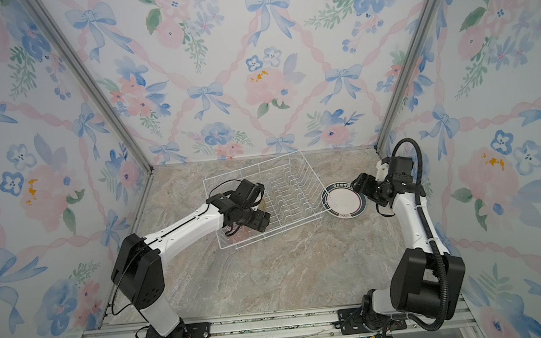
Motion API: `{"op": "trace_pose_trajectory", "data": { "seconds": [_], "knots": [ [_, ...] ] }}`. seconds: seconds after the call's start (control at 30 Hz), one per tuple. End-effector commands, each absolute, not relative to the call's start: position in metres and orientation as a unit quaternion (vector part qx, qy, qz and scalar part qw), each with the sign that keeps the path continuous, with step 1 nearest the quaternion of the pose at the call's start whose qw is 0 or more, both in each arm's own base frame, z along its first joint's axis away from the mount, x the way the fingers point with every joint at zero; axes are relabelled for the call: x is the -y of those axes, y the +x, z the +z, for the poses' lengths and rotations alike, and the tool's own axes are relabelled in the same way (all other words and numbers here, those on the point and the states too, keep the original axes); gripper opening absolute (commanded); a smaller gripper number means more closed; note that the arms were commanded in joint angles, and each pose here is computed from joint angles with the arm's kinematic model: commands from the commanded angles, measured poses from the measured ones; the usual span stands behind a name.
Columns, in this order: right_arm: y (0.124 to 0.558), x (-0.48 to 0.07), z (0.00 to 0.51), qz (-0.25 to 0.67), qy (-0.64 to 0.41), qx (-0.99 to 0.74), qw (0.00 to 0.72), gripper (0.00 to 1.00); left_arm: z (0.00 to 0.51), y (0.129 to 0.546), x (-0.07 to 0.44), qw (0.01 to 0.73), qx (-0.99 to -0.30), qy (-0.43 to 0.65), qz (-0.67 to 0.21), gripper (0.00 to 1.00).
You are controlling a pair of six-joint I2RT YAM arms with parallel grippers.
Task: Unload the mixed dishes from the dish rack
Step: 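Lower the left gripper into the rack and grasp the clear glass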
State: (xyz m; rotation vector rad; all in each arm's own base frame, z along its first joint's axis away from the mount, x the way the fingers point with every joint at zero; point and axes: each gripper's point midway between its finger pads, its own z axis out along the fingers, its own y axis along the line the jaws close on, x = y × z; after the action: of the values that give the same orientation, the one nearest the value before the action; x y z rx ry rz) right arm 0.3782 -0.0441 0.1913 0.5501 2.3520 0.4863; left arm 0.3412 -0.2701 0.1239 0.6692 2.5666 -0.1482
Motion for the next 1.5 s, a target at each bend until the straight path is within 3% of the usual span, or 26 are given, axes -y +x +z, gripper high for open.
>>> {"op": "trace_pose_trajectory", "data": {
  "seconds": [0.0, 0.17, 0.67, 0.8, 1.0, 1.47],
  "knots": [
    [0.372, 0.043, 0.192, 0.189, 0.212, -0.899, 0.334, 0.84, 0.122, 0.346, 0.274, 0.235, -0.937, 0.253, -0.048, 0.93],
    [0.372, 0.043, 0.191, 0.189, 0.212, -0.899, 0.333, 0.84, 0.118, 0.351, 0.279, 0.233, -0.938, 0.254, -0.047, 0.86],
    [0.372, 0.044, 0.186, 0.188, 0.213, -0.901, 0.329, 0.84, 0.107, 0.355, 0.267, 0.213, -0.945, 0.250, 0.002, 0.82],
    [0.372, 0.043, 0.185, 0.187, 0.212, -0.902, 0.327, 0.84, 0.105, 0.355, 0.270, 0.208, -0.945, 0.253, -0.002, 0.75],
    [0.371, 0.044, 0.185, 0.187, 0.212, -0.901, 0.328, 0.85, 0.103, 0.353, 0.274, 0.198, -0.946, 0.257, -0.025, 0.53],
    [0.372, 0.033, 0.191, 0.207, 0.196, -0.899, 0.332, 0.85, 0.114, 0.349, 0.281, 0.196, -0.941, 0.268, -0.058, 0.37]
  ]
}}
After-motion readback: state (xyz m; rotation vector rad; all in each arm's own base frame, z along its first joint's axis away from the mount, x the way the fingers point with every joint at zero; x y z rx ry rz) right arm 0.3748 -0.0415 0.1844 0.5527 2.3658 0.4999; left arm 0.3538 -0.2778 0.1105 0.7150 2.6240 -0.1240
